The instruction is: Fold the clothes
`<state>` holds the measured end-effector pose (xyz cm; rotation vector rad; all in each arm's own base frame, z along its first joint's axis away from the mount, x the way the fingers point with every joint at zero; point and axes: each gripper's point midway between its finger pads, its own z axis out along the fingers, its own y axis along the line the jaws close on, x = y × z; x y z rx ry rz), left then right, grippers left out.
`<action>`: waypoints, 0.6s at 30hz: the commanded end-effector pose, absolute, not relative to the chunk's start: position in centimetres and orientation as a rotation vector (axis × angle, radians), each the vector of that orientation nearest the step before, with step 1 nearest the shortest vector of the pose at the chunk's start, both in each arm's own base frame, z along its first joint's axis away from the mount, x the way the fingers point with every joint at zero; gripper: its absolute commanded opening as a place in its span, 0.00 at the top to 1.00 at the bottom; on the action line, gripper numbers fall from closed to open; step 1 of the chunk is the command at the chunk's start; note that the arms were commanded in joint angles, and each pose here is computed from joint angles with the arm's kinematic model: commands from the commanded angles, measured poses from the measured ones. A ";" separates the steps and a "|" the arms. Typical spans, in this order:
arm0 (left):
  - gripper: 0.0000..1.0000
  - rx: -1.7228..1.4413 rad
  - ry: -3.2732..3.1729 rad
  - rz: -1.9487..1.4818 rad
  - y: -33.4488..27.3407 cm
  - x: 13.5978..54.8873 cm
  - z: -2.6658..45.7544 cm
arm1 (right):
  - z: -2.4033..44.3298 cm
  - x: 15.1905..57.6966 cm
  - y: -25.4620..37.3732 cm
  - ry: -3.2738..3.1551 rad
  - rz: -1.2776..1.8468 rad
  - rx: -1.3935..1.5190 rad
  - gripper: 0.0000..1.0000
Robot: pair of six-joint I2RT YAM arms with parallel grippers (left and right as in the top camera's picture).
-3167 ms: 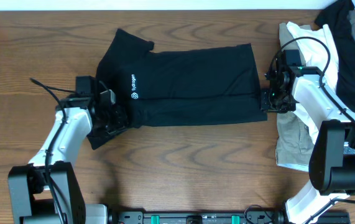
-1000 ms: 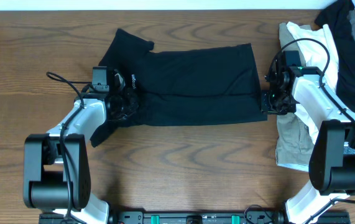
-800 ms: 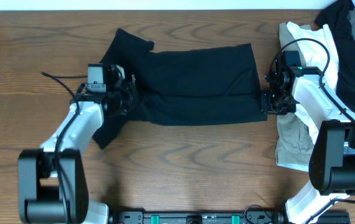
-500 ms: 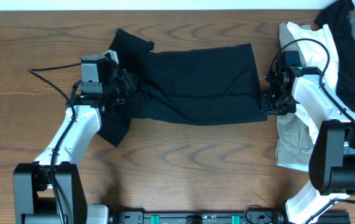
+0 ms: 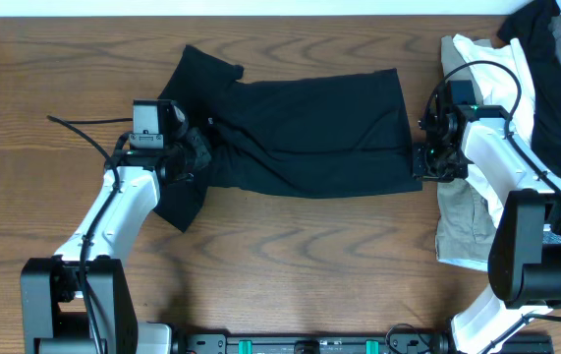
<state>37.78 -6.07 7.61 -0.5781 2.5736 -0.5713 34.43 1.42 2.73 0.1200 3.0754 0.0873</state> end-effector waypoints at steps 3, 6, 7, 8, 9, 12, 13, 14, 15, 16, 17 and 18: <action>0.71 -0.545 2.578 -0.565 -6.2 38.0 7.1 | 2.8 34.2 1.7 3.079 0.093 0.102 0.79; 0.66 -0.507 2.539 -0.599 -6.8 39.0 7.6 | 2.8 34.2 1.7 3.079 0.093 0.102 0.79; 0.66 -0.500 2.538 -0.607 -7.0 39.0 7.5 | 2.8 34.2 1.7 3.080 0.093 0.103 0.79; 0.66 -0.499 2.548 -0.608 -7.2 38.9 7.3 | 2.8 34.2 1.7 3.081 0.093 0.103 0.79; 0.67 -0.503 2.574 -0.606 -7.4 38.4 6.9 | 2.8 34.2 1.7 3.081 0.093 0.103 0.79; 0.67 -0.535 2.700 -0.585 -7.8 35.8 5.2 | 2.8 34.1 1.7 3.085 0.093 0.103 0.79; 0.67 -0.548 2.754 -0.567 -7.8 34.7 4.6 | 2.8 34.1 1.7 3.086 0.093 0.103 0.79; 0.68 -0.554 2.796 -0.549 -7.8 33.8 4.1 | 2.8 34.1 1.7 3.085 0.093 0.103 0.79; 0.67 -0.542 2.846 -0.528 -7.7 32.7 3.5 | 2.8 34.1 1.7 3.084 0.093 0.103 0.79; 0.68 -0.548 2.877 -0.505 -7.5 32.1 3.0 | 2.8 34.1 1.7 3.084 0.093 0.103 0.79; 0.68 -0.561 2.900 -0.468 -7.1 31.5 2.6 | 2.8 34.1 1.7 3.084 0.093 0.103 0.79; 0.68 -0.572 2.914 -0.427 -6.6 31.0 2.1 | 2.8 34.1 1.7 3.084 0.093 0.103 0.79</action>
